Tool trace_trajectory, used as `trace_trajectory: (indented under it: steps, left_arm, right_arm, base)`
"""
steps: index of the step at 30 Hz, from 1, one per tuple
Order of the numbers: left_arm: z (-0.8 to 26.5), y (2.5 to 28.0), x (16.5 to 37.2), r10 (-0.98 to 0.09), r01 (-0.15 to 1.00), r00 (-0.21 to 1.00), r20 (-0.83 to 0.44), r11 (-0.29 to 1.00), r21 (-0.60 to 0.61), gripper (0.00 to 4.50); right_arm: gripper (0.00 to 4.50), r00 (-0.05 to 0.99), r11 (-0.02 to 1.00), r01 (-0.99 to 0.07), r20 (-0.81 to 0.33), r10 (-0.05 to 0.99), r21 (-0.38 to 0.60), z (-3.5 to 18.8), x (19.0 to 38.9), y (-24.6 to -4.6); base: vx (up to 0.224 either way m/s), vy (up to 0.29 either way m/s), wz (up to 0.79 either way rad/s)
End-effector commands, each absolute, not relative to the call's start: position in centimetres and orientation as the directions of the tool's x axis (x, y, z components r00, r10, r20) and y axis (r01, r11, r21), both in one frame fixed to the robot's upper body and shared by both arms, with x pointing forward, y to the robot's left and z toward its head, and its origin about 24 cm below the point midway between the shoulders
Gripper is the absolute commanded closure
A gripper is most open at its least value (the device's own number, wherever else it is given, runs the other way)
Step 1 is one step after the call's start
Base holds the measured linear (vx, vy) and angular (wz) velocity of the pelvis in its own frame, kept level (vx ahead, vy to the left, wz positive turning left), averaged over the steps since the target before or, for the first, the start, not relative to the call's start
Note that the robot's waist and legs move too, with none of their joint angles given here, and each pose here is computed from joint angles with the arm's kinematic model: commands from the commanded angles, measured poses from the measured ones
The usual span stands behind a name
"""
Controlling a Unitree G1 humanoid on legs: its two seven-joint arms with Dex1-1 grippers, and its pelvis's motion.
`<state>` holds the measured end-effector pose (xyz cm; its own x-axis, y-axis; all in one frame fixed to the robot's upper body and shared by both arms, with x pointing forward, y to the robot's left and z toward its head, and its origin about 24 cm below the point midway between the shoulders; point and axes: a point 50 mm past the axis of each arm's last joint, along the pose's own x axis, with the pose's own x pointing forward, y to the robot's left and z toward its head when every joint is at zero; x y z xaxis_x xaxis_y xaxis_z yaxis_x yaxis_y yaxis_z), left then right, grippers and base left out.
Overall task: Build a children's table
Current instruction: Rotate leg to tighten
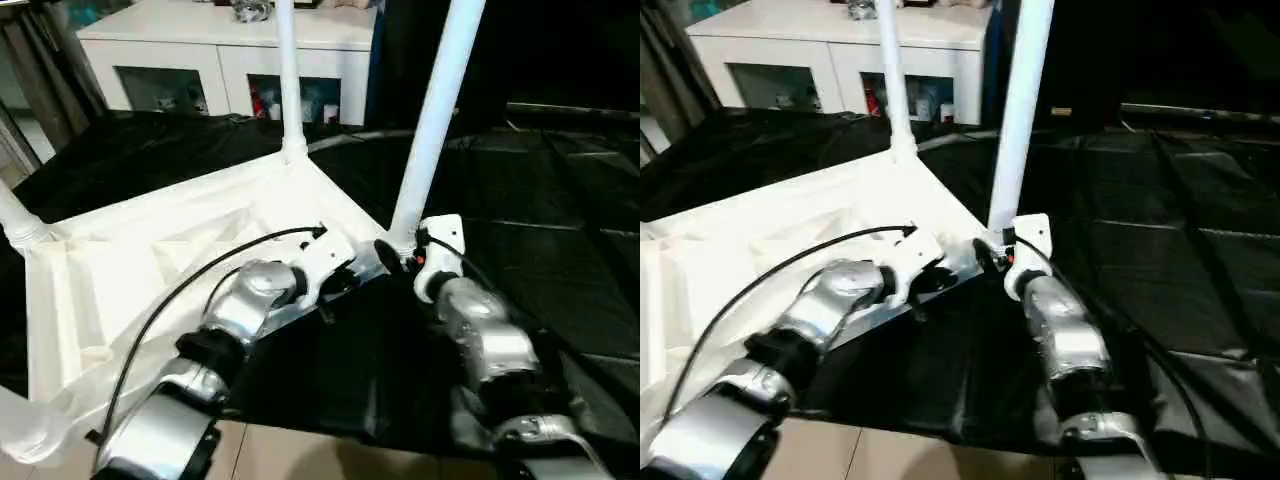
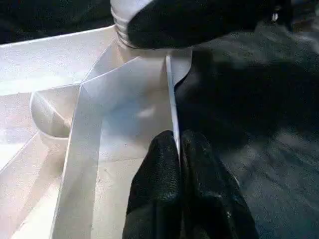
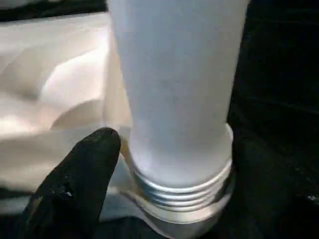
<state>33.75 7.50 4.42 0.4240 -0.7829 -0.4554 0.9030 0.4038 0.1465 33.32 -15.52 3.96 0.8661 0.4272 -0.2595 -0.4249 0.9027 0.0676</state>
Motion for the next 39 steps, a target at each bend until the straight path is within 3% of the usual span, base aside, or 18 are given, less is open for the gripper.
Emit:
trace_trajectory:
  steps: [1,8,17,24,31,35,38,39]
  left_arm:
    - [5.1,7.7,33.3,-0.842,0.929,0.37,-0.393,0.34,0.145,4.5]
    - [5.5,9.5,32.2,-0.886,0.966,0.258,-0.386,0.233,0.111,4.5]
    - [5.4,9.8,31.6,-0.897,0.973,0.229,-0.379,0.21,0.091,4.5]
    - [5.4,9.8,31.4,-0.898,0.975,0.223,-0.38,0.207,0.083,4.5]
    - [5.3,9.8,31.3,-0.897,0.974,0.224,-0.381,0.211,0.076,4.5]
    - [5.1,9.6,31.6,-0.882,0.965,0.262,-0.392,0.25,0.083,4.5]
    - [4.8,9.0,32.6,-0.84,0.93,0.362,-0.404,0.353,0.099,4.5]
    - [4.7,8.6,33.1,-0.813,0.909,0.41,-0.414,0.403,0.108,4.5]
  right_arm:
    - [0.39,0.808,0.843,-0.533,-0.254,0.532,0.071,4.7,32.9,-15.4]
    - [0.39,0.627,0.658,-0.753,-0.31,0.715,-0.009,5.9,31.9,-16.9]
    - [0.39,0.552,0.591,-0.807,-0.36,0.752,-0.004,5.6,31.6,-16.8]
    - [1.14,0.535,0.577,-0.817,-0.357,0.766,0.013,5.5,31.5,-16.6]
    - [1.64,0.542,0.589,-0.808,-0.351,0.764,0.034,5.1,31.2,-16.5]
    - [1.73,0.614,0.666,-0.745,-0.347,0.709,0.045,4.4,31.4,-16.4]
    - [1.75,0.714,0.777,-0.627,-0.356,0.603,0.057,3.4,32.0,-16.0]
    - [1.75,0.773,0.841,-0.538,-0.366,0.519,0.056,2.9,32.4,-15.9]
  base:
    - [0.0,0.0,0.0]
    - [0.0,0.0,0.0]
    - [0.0,0.0,0.0]
    - [0.0,0.0,0.0]
    - [0.0,0.0,0.0]
    - [0.0,0.0,0.0]
    - [0.0,0.0,0.0]
    - [0.0,0.0,0.0]
